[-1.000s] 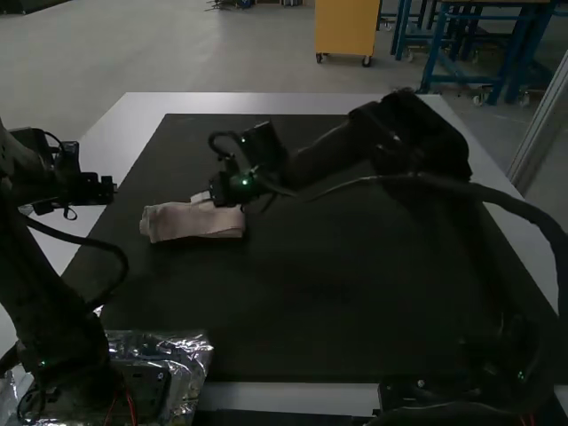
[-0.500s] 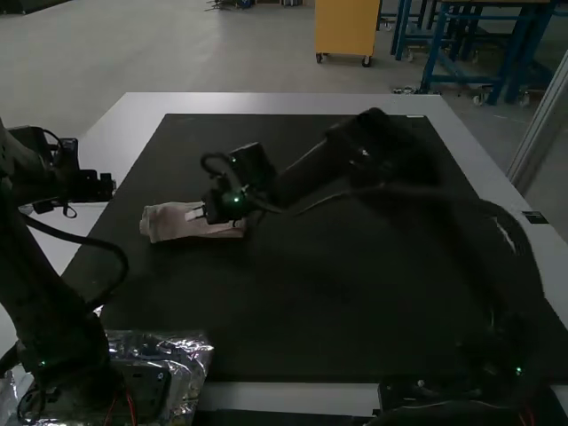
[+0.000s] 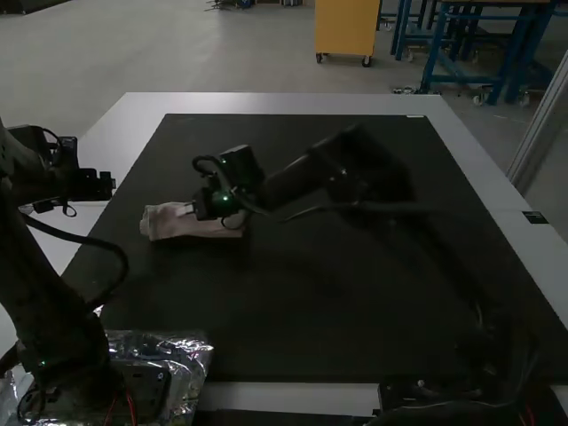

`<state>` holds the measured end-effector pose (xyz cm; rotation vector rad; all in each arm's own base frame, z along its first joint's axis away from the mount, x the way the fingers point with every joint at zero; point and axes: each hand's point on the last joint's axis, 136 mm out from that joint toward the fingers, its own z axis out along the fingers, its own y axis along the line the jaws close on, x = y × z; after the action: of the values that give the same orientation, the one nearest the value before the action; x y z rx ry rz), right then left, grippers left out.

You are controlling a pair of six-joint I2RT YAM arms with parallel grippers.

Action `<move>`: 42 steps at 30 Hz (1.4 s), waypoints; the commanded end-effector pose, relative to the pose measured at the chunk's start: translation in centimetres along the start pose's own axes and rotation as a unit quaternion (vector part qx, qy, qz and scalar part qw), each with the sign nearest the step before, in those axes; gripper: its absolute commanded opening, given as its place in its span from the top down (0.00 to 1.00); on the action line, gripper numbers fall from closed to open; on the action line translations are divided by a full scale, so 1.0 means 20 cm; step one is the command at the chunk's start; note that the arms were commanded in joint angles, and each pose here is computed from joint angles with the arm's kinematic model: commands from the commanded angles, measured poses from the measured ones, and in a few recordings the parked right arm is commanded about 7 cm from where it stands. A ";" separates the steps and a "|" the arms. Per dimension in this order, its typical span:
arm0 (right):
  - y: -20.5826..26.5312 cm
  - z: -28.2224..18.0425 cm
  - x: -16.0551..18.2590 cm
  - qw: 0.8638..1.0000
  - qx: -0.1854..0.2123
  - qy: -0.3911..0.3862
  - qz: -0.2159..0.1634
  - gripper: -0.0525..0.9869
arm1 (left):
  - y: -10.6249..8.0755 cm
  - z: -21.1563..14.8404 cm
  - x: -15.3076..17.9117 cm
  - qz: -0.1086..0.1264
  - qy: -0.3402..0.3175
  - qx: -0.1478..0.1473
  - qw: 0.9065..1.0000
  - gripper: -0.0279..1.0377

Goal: Fold the towel.

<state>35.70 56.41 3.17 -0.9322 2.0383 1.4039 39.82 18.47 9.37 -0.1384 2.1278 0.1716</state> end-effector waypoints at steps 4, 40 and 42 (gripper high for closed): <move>0.01 0.06 -0.03 1.000 -0.014 -0.008 -0.001 0.97 | 0.00 -0.03 -0.04 0.008 -0.015 0.002 1.000 0.06; 0.03 -0.21 -0.43 0.998 0.039 -0.033 -0.033 0.07 | -0.16 -0.13 -0.29 0.014 -0.065 0.035 0.997 0.06; 0.08 -0.30 -0.49 0.998 0.041 -0.035 -0.032 0.07 | -0.22 -0.17 -0.36 0.019 -0.080 0.044 0.996 0.06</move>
<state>38.37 55.57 6.97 -0.9171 2.0894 1.3422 40.53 15.21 13.16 -0.0690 2.0611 0.1229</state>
